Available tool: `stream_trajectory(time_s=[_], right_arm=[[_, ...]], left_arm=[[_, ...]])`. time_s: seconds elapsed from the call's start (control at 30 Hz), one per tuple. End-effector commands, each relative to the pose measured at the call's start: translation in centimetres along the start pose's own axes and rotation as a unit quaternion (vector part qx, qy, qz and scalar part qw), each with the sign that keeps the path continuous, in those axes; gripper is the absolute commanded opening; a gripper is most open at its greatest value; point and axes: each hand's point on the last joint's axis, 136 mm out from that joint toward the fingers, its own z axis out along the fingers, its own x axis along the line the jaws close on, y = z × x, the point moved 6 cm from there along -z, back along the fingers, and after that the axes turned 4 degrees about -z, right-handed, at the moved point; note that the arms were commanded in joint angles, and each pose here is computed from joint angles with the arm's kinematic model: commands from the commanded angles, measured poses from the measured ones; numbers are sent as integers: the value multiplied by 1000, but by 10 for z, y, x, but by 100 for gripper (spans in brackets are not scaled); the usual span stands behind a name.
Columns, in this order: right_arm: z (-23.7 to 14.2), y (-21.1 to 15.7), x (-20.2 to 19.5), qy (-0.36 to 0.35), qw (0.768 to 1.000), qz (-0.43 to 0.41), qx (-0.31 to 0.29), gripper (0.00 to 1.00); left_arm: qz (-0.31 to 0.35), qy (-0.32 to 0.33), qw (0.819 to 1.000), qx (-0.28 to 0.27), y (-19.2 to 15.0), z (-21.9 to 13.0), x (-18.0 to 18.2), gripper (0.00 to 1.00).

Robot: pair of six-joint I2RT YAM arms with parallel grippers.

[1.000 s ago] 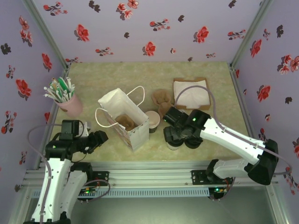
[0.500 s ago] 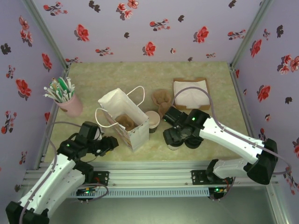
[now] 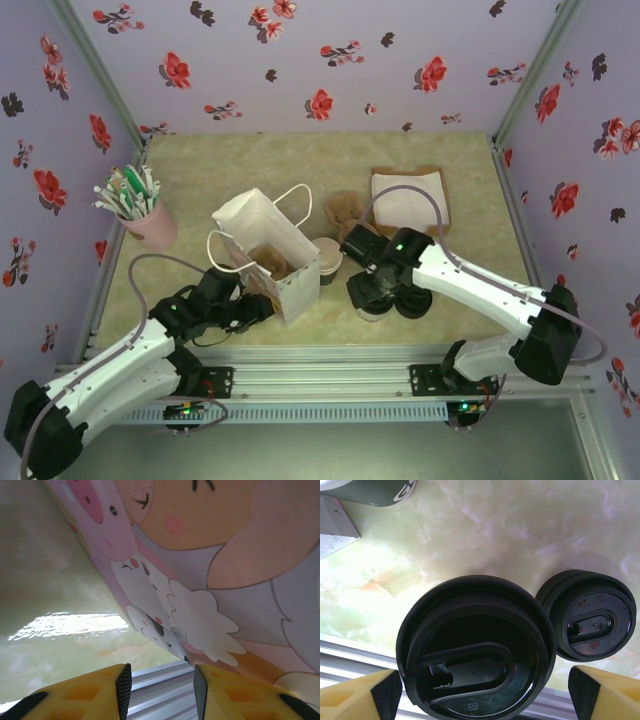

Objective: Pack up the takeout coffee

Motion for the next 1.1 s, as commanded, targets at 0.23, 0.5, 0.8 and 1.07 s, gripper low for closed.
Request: stream_trajectory(time_s=[0.23,0.5,0.8,1.07], right_arm=[[0,4,-2,14,999,19,22,89],[2,1,-2,18,999,18,29,86],[7,-2,-2,15,999,18,41,85],[10,-5,-4,8,998,21,53,84]], left_arm=[[4,-18,1000,-19,-2,13,-12,39],[19,17,998,-58,0,-13,-4,44],[24,43,995,-91,2,-34,6,48],[45,68,989,-119,7,-54,4,49]])
